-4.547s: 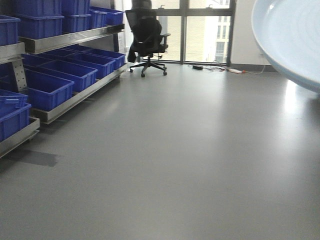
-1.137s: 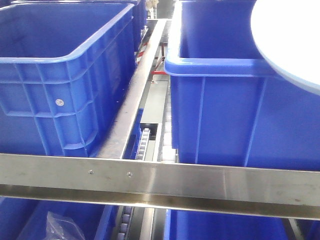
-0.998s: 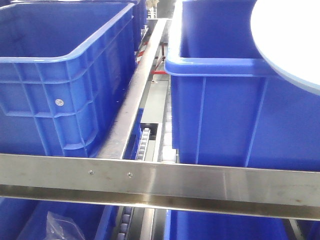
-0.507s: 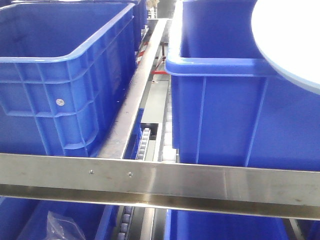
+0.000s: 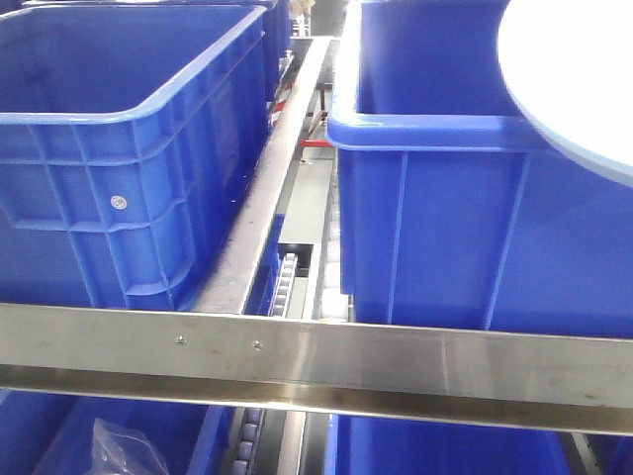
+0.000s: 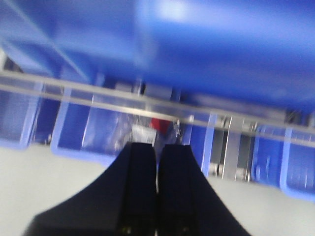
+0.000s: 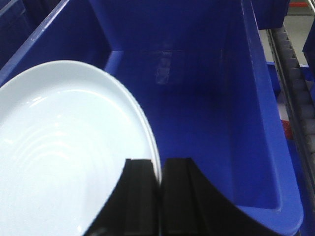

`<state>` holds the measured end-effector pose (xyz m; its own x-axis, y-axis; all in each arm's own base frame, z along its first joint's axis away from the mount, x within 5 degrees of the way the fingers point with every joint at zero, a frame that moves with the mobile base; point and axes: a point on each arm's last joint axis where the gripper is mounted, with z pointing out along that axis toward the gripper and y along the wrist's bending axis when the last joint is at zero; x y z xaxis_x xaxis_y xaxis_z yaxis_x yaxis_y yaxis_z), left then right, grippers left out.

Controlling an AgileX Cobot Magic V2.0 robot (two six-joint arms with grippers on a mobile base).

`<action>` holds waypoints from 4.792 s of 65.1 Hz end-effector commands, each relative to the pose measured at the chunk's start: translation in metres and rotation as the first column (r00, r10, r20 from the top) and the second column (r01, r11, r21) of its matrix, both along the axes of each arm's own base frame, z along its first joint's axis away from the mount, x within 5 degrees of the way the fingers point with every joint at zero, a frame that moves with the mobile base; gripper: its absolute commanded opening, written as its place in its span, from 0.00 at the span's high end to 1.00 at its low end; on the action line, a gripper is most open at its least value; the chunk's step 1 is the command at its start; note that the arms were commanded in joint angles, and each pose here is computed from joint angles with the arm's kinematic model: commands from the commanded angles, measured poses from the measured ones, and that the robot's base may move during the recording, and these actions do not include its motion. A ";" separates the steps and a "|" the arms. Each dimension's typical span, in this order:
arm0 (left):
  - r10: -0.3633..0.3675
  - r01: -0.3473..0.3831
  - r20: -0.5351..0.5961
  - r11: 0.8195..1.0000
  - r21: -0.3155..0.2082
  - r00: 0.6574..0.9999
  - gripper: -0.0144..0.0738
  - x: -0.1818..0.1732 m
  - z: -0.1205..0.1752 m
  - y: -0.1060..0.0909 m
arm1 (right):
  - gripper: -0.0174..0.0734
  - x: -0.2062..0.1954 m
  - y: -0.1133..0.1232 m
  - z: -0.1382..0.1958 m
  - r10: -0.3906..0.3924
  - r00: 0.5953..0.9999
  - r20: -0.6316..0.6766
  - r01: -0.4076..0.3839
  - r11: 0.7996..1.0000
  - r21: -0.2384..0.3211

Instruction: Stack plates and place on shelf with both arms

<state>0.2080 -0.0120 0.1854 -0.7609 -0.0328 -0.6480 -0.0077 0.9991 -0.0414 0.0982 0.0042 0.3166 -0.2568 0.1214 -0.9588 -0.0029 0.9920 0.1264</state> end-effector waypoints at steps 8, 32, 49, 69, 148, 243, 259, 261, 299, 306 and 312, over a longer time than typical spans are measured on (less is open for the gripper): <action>-0.046 0.048 0.088 0.999 -0.018 0.995 0.74 -0.002 -0.002 -0.010 | 0.74 0.001 0.001 0.019 0.009 0.992 0.129 -0.009 1.000 -0.004; -0.130 0.139 0.217 0.990 -0.024 0.967 0.74 -0.030 0.021 -0.023 | 0.74 0.001 0.001 0.019 0.009 0.992 0.129 -0.009 1.000 -0.004; -0.117 0.147 0.436 0.988 -0.037 0.893 0.74 -0.048 0.062 -0.019 | 0.74 0.001 0.001 0.019 0.009 0.992 0.129 -0.009 1.000 -0.004; -0.130 0.163 0.596 0.987 -0.001 0.792 0.74 -0.080 0.085 -0.013 | 0.74 0.001 0.001 0.019 0.009 0.992 0.129 -0.009 1.000 -0.004; -0.065 0.091 0.768 0.996 0.010 0.637 0.74 -0.133 0.061 0.003 | 0.74 0.001 0.001 0.019 0.009 0.992 0.129 -0.009 1.000 -0.004; -0.005 0.072 0.814 0.996 -0.045 0.581 0.74 -0.146 0.044 0.006 | 0.74 0.001 0.001 0.019 0.009 0.992 0.129 -0.009 1.000 -0.004; -0.005 0.072 0.814 0.996 -0.045 0.581 0.74 -0.146 0.044 0.006 | 0.74 0.001 0.001 0.019 0.009 0.992 0.129 -0.009 1.000 -0.004; -0.005 0.072 0.814 0.996 -0.045 0.581 0.74 -0.146 0.044 0.006 | 0.74 0.001 0.001 0.020 0.010 0.991 0.133 -0.009 1.000 -0.004; -0.005 0.072 0.814 0.996 -0.045 0.581 0.74 -0.146 0.044 0.006 | 0.74 0.095 0.012 0.066 0.043 0.982 0.184 -0.042 0.999 -0.005; -0.005 0.072 0.814 0.996 -0.045 0.581 0.74 -0.146 0.044 0.006 | 0.73 0.121 0.012 0.067 0.035 0.985 0.170 -0.034 0.999 -0.008; -0.005 0.072 0.814 0.996 -0.045 0.581 0.74 -0.146 0.044 0.006 | 0.58 0.137 0.012 0.064 0.032 0.986 0.162 -0.032 0.999 -0.008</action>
